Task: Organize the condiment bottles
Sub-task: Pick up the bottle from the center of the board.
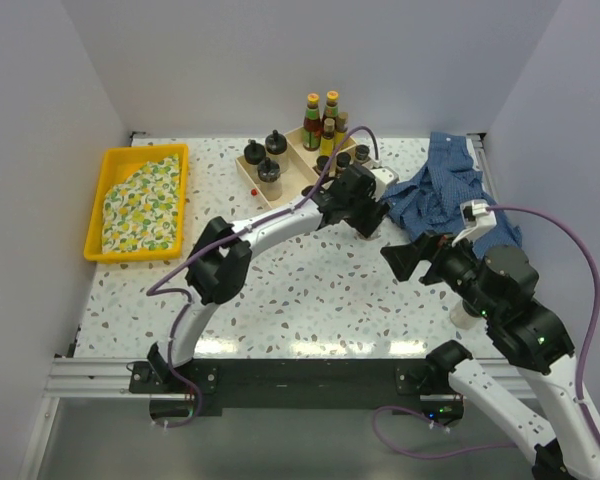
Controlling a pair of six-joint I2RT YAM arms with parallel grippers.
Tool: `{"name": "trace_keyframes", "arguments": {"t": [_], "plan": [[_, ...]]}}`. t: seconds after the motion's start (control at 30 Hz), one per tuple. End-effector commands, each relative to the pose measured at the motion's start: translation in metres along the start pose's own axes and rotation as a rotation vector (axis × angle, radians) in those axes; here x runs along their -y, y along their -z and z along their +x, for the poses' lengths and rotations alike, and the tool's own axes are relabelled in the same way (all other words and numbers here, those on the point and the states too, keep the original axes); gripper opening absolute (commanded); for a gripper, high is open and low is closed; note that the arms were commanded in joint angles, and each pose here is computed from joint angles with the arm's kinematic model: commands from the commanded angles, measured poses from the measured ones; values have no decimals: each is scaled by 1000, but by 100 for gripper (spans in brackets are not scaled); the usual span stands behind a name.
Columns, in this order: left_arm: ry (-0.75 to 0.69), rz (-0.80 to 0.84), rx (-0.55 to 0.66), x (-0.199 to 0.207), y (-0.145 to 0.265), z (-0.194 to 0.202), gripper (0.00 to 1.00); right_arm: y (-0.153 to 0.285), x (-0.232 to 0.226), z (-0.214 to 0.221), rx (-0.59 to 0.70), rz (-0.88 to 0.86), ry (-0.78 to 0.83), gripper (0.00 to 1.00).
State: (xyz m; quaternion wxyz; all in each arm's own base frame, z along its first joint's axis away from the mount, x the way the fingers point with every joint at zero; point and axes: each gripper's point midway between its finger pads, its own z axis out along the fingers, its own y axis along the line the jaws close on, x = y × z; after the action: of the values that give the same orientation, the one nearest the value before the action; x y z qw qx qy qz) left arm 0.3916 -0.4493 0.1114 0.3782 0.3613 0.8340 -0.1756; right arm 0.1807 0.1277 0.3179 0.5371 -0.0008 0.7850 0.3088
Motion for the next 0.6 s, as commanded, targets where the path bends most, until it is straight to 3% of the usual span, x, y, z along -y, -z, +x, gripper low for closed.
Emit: {"name": "trace_keyframes", "arguments": {"t": [0.0,0.2,0.57], "plan": [[-47,7,105,3,0,-35,88,-3,7,-4,5,39,38,99],[-77,37,132,7,-10,-38,93,-2,7,-8,28,40,42,98],[-113,12,186,3,-15,-54,84,-13,13,0,-1,57,53,97]]}}
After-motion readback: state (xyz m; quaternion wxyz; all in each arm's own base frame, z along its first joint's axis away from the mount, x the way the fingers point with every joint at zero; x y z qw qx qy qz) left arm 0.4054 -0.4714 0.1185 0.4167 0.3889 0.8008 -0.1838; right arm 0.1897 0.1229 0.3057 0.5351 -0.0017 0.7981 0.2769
